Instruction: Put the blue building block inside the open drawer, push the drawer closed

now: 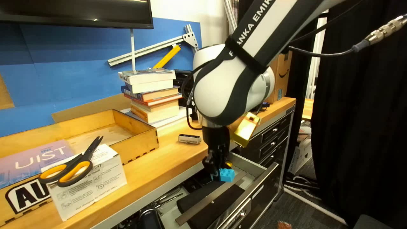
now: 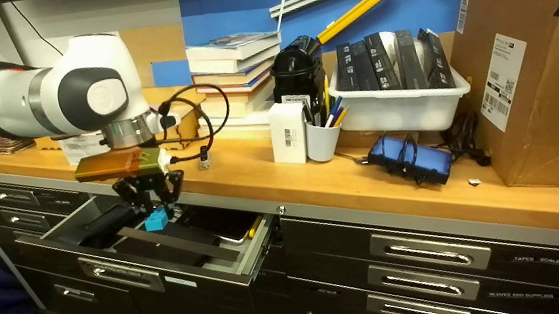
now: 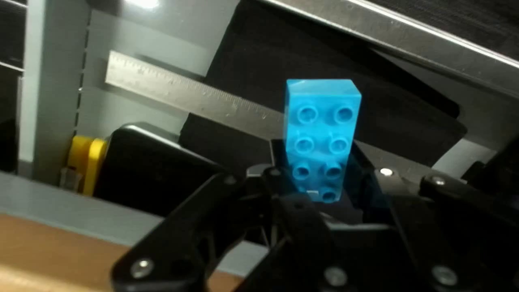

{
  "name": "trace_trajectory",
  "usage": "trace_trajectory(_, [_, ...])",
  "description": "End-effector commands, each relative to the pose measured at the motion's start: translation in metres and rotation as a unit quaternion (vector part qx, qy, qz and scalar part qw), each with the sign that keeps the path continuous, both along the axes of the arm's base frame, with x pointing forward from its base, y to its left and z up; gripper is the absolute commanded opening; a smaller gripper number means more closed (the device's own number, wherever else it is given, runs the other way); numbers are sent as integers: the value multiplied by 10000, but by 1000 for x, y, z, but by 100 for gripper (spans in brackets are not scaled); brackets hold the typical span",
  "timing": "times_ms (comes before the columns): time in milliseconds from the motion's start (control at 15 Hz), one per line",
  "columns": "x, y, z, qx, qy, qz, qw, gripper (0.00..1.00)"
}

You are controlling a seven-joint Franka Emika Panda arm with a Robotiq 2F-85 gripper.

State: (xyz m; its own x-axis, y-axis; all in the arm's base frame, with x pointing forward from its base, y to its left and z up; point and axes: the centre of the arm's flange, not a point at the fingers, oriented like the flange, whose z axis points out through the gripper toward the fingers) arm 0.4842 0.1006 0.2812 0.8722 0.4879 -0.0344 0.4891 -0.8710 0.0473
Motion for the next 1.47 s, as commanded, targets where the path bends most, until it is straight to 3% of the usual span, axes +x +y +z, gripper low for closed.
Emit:
trace_trajectory(0, [-22,2,-37,284,-73,-222,9993,15])
trace_trajectory(200, [-24,11,-56,430,-474,-448,9969,14])
trace_trajectory(333, [-21,15,-62,496,-626,-583,9951,62])
trace_trajectory(467, [-21,13,-56,487,-641,-673,9945,65])
trace_trajectory(800, [-35,-17,-11,231,-361,-773,9961,99])
trace_trajectory(1133, [-52,-60,-3,-439,637,-1245,9892,100])
trace_trajectory(1333, [-61,-74,-21,-535,1170,-1346,9825,100])
trace_trajectory(1400, [-63,-77,-31,-509,1171,-1371,9823,100])
